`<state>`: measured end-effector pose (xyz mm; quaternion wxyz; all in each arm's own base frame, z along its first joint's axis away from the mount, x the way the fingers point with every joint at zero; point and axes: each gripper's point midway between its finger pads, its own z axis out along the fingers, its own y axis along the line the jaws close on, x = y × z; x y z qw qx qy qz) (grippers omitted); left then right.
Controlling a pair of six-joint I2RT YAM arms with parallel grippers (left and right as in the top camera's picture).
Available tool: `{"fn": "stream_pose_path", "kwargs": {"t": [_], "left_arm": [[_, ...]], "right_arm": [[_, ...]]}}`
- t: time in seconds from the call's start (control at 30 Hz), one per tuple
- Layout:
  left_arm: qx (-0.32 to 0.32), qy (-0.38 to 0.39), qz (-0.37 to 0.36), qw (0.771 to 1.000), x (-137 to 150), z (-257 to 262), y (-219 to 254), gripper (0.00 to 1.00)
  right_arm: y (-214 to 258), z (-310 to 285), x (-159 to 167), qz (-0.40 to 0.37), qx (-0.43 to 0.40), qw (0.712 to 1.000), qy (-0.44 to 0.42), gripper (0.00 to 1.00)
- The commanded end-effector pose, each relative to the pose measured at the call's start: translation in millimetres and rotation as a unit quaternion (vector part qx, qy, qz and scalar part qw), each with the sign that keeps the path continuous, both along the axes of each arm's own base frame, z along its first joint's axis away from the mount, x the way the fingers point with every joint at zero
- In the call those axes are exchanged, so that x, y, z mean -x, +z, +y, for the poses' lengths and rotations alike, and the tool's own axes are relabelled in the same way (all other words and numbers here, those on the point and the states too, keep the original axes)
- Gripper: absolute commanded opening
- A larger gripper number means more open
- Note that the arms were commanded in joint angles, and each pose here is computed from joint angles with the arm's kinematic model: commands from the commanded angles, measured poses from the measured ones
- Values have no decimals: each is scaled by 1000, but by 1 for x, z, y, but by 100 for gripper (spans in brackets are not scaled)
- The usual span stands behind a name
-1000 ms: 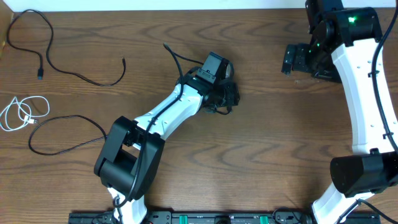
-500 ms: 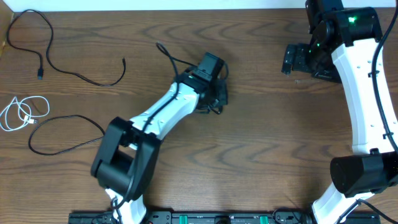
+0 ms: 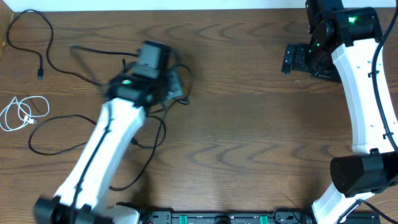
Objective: Untangle cables
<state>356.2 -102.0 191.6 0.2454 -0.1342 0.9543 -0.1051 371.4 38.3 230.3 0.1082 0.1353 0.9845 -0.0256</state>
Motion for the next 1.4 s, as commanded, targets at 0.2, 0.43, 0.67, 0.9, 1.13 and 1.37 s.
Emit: {"fn": "stream_pose_path", "kwargs": {"t": [0.2, 0.43, 0.67, 0.9, 1.13, 1.37], "left_arm": [[-8, 192, -3, 981, 23, 129, 27, 8], [0, 344, 55, 937, 66, 213, 13, 8], [3, 525, 87, 847, 124, 283, 4, 8], [13, 616, 123, 778, 175, 315, -22, 8], [29, 658, 141, 739, 197, 320, -41, 21], [35, 657, 141, 740, 196, 318, -42, 44]], "right_arm": [[7, -4, -2, -11, 8, 1000, 0, 99], [7, -3, -2, -11, 8, 1000, 0, 99], [7, -3, -2, -11, 8, 1000, 0, 99], [7, -3, -2, -11, 8, 1000, 0, 99], [7, -3, -2, -11, 8, 1000, 0, 99], [7, -3, -2, -11, 8, 1000, 0, 99]]}}
